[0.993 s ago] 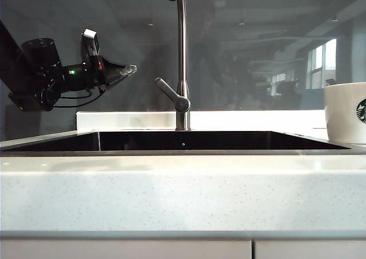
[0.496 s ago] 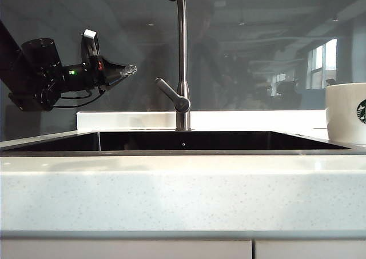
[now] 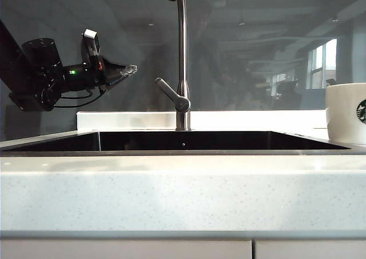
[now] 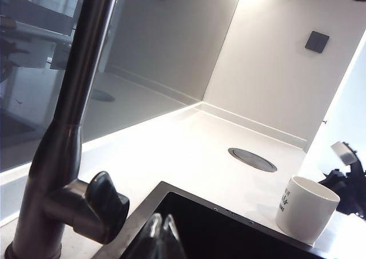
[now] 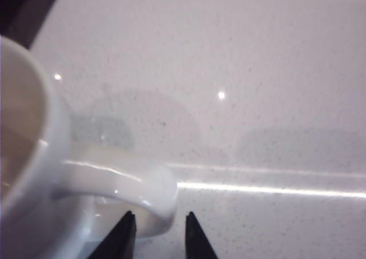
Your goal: Pick up the mug next to the sink, go to the faucet to get some water, pour the water into the sink, and finally put the mug back to its place.
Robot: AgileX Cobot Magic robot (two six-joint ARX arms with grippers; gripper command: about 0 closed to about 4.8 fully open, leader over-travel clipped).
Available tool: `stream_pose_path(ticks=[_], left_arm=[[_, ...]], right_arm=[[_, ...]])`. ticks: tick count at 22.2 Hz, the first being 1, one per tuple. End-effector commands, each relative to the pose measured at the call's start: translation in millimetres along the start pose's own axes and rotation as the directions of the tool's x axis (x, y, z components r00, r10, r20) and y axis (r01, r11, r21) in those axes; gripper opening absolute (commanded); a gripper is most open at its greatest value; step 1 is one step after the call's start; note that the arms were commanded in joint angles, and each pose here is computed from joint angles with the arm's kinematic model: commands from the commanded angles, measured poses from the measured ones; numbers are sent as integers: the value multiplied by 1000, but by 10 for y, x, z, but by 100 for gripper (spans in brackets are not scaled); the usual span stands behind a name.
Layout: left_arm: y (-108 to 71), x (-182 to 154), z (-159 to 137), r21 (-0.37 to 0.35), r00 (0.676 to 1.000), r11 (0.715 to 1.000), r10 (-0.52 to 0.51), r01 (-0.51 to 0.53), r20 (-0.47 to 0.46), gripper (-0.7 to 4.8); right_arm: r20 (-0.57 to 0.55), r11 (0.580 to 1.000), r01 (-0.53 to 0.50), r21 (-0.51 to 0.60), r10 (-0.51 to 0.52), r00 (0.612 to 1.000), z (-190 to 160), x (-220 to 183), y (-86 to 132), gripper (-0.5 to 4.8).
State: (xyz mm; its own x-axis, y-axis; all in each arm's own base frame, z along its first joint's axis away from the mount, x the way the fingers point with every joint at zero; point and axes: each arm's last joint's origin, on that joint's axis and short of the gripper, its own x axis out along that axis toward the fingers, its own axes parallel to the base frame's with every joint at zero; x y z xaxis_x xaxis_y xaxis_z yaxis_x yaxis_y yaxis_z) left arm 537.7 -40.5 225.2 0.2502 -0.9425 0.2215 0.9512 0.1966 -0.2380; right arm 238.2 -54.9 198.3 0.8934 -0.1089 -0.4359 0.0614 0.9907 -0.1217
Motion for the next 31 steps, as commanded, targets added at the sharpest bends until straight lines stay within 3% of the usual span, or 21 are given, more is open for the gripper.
stream_pose_path(ticks=[1, 5, 7, 10, 12, 14, 17, 28, 31], left_arm=[[-25, 13, 51, 14, 1000, 1000, -5, 4, 5, -5], [-25, 13, 51, 14, 1000, 1000, -5, 4, 5, -5], [-25, 13, 51, 14, 1000, 1000, -5, 4, 5, -5], [-25, 13, 51, 14, 1000, 1000, -6, 6, 4, -5], [-25, 13, 50, 14, 1000, 1000, -6, 6, 3, -5], [-25, 13, 51, 14, 1000, 1000, -6, 6, 4, -5], [-25, 13, 50, 14, 1000, 1000, -6, 6, 3, -5], [-25, 13, 50, 14, 1000, 1000, -6, 6, 3, -5], [-26, 15, 50, 14, 1000, 1000, -7, 7, 3, -5]], right_arm=[[16, 1000, 2, 2, -2, 1000, 80, -151, 3, 127], [-4, 1000, -2, 9, 2, 1000, 113, -422, 26, 127], [6, 998, -13, 64, 12, 1000, 137, -595, 44, 127], [78, 988, -103, 113, 94, 992, 189, -855, 91, 106], [140, 973, -188, 132, 170, 975, 219, -1023, 128, -1], [226, 938, -313, 148, 276, 934, 261, -1198, 173, -8], [296, 921, -375, 107, 330, 896, 296, -1333, 199, -5], [355, 927, -367, 72, 320, 878, 316, -1469, 208, -6], [374, 950, -264, 165, 187, 908, 265, -1496, 202, -6]])
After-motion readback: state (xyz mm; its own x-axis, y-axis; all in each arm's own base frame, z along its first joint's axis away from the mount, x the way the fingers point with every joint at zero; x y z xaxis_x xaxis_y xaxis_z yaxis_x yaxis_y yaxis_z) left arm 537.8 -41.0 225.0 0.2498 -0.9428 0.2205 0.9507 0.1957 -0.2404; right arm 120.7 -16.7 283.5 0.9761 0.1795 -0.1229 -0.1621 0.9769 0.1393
